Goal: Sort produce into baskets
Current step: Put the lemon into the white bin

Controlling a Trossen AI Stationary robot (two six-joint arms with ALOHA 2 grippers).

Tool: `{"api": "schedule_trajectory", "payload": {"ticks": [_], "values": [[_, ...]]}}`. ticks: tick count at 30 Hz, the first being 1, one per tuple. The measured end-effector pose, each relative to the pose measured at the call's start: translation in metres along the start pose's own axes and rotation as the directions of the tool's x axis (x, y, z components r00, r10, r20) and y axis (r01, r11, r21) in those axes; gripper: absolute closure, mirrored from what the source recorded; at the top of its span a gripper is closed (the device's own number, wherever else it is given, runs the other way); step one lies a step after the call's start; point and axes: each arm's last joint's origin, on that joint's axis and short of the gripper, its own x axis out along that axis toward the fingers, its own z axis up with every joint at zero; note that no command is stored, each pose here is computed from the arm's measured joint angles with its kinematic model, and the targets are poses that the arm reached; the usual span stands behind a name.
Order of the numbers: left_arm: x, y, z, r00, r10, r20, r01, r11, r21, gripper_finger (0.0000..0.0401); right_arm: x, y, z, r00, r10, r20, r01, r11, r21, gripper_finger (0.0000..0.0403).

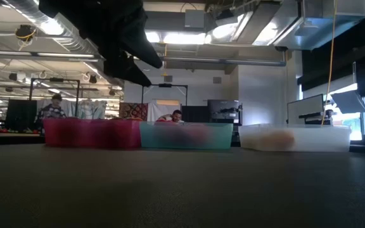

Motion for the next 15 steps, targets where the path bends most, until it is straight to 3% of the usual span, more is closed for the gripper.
{"api": "schedule_trajectory", "payload": {"ticks": [15], "values": [[0.013, -0.002, -0.003, 1.0, -0.002, 0.005, 0.002, 1.0, 0.019, 0.002, 0.042, -0.018, -0.01, 0.983, -0.095, -0.159, 0.101, 0.995, 0.025, 0.0118]]}}
